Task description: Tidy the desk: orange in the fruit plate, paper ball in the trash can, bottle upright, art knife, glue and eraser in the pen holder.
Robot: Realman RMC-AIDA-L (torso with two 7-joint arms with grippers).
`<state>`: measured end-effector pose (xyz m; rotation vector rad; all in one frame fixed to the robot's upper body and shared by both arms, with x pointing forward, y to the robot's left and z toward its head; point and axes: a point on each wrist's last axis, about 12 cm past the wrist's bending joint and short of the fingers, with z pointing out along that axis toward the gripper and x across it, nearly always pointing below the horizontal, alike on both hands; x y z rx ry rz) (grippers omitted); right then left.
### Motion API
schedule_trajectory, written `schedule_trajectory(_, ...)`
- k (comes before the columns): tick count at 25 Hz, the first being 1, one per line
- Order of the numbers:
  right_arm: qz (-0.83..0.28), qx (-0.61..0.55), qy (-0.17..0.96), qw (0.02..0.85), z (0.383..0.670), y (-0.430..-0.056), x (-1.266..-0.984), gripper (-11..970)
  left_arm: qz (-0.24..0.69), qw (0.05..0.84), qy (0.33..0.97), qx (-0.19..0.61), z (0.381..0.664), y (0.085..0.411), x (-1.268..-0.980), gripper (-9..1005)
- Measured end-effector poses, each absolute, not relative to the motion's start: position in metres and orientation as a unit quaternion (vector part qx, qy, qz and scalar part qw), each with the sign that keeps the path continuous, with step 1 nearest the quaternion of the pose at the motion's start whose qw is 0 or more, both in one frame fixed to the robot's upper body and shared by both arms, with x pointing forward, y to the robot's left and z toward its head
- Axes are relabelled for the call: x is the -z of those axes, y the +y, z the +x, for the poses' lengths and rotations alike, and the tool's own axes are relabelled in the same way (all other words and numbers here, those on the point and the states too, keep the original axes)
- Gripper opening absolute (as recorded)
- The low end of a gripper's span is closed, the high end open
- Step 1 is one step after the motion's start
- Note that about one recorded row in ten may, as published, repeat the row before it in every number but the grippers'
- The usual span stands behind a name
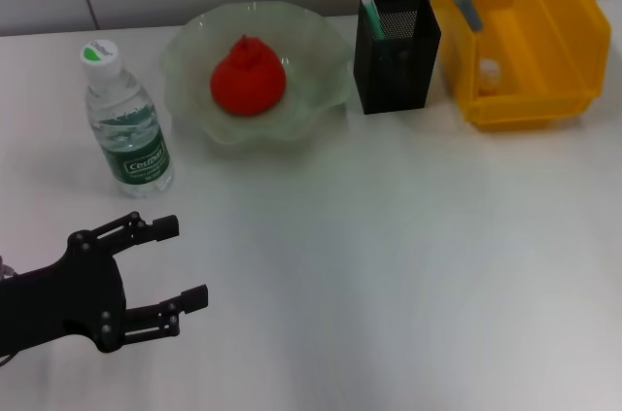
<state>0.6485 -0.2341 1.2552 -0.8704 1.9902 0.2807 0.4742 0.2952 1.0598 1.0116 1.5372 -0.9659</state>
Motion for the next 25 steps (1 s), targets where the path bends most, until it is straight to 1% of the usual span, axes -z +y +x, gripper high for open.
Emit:
schedule_trajectory(2,-0.345,-0.121,0.792,0.488,0.654,-0.237,-1.254,134,0.42,0.507,0.637,0.401,0.474,0.295,-1.06,861)
schedule_trajectory(4,-0.318,-0.135,0.776,0.528,0.667,-0.243,-1.245,135,0.419,0.507,0.638,0.4,0.474,0.295,-1.06,861)
schedule_trajectory(7,-0.315,-0.139,0.773,0.533,0.67,-0.243,-1.241,136,0.418,0.507,0.639,0.4,0.474,0.295,-1.059,861)
schedule_trajectory(10,-0.308,-0.154,0.758,0.553,0.679,-0.244,-1.226,137,0.418,0.507,0.639,0.4,0.474,0.295,-1.059,861)
schedule_trajectory(16,-0.293,-0.177,0.755,0.56,0.684,-0.243,-1.212,139,0.417,0.507,0.64,0.401,0.473,0.295,-1.059,861)
schedule_trajectory(18,-0.279,-0.19,0.758,0.558,0.685,-0.245,-1.203,139,0.417,0.506,0.64,0.401,0.473,0.296,-1.059,861)
schedule_trajectory(25,-0.274,-0.198,0.762,0.552,0.681,-0.246,-1.188,142,0.419,0.508,0.638,0.4,0.473,0.295,-1.058,861)
